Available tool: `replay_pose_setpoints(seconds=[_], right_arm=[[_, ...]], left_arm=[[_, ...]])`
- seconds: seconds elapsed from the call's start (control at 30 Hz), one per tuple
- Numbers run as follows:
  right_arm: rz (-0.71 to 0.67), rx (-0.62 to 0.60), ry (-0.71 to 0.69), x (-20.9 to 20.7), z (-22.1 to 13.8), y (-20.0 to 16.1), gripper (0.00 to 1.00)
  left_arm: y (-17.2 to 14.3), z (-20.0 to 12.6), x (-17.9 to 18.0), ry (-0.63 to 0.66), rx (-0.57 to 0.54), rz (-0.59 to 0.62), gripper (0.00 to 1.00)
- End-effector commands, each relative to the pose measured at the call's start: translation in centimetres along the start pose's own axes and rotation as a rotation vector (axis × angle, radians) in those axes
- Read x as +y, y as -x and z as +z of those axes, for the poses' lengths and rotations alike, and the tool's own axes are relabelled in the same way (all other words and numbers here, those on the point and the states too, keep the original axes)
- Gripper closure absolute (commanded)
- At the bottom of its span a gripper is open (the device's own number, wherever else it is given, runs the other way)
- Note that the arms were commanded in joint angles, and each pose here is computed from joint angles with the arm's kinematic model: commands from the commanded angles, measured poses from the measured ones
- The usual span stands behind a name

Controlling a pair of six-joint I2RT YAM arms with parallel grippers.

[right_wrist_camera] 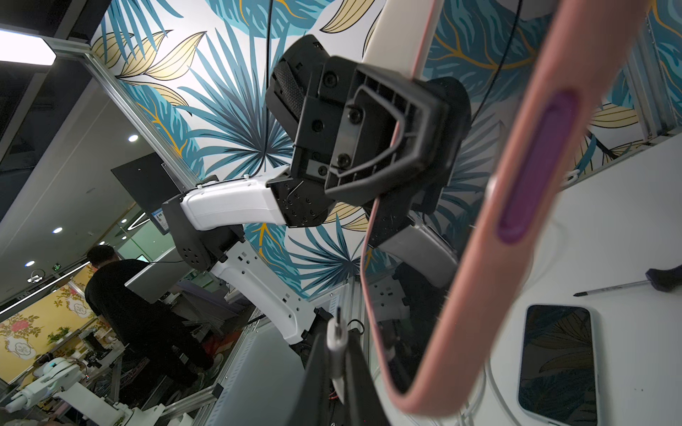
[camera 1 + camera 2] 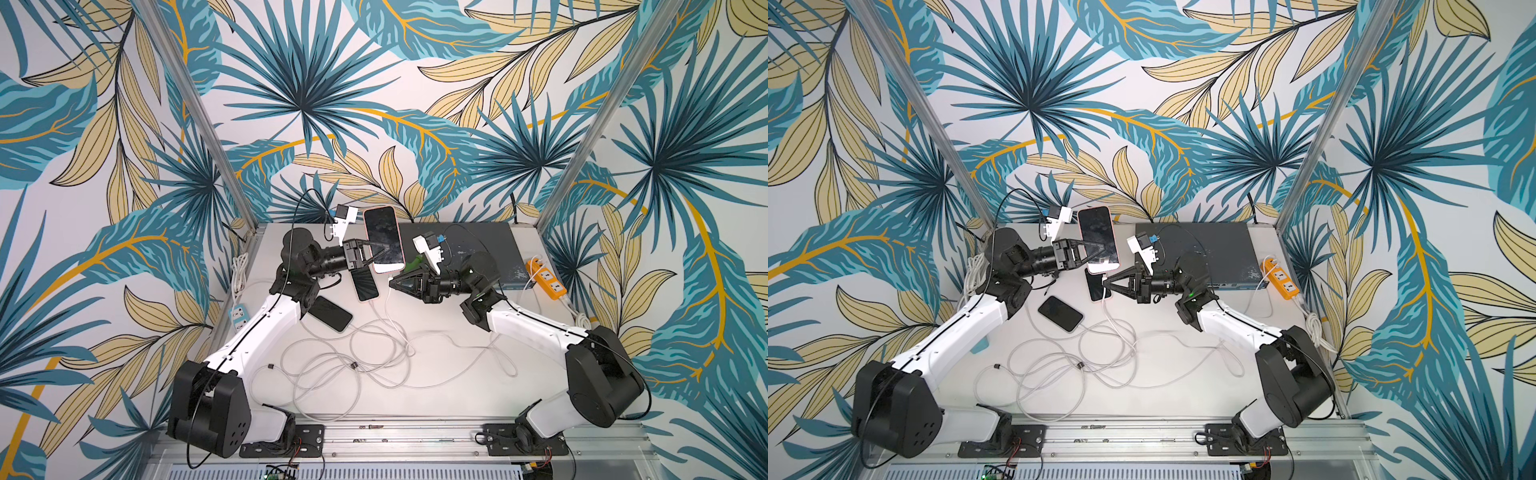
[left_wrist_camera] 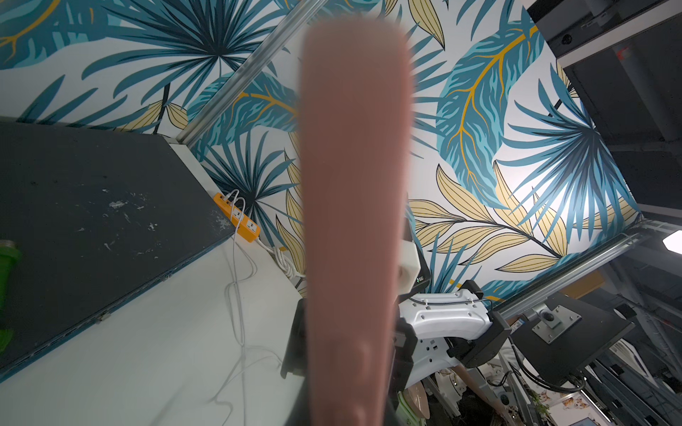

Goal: Plug the charging cable into the phone
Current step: Insert the charging cable into the phone.

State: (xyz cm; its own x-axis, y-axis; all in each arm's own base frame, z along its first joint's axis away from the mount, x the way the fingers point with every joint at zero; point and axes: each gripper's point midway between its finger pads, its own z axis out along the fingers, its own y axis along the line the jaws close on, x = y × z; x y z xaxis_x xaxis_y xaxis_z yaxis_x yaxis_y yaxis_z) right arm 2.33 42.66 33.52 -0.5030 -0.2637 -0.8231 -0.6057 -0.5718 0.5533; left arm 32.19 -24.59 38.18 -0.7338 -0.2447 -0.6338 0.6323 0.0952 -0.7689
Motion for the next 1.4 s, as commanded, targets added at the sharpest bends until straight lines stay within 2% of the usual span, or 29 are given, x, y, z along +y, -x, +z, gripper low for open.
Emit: replay_pose_setpoints(seconds=[0.0,1.37], right_arm=[[0.003,0.019,0.002,-0.1,-0.2,-0.9,1.00],[0.031,0.030,-0.013,-1.5,-0.1,-0.4,1.00]], left_arm=[[0.3,-0.3,-2.0,-0.035,-0.006,0.077,1.00],[-1.0,-0.2,-2.0,-0.036,0.038,0.083,1.00]])
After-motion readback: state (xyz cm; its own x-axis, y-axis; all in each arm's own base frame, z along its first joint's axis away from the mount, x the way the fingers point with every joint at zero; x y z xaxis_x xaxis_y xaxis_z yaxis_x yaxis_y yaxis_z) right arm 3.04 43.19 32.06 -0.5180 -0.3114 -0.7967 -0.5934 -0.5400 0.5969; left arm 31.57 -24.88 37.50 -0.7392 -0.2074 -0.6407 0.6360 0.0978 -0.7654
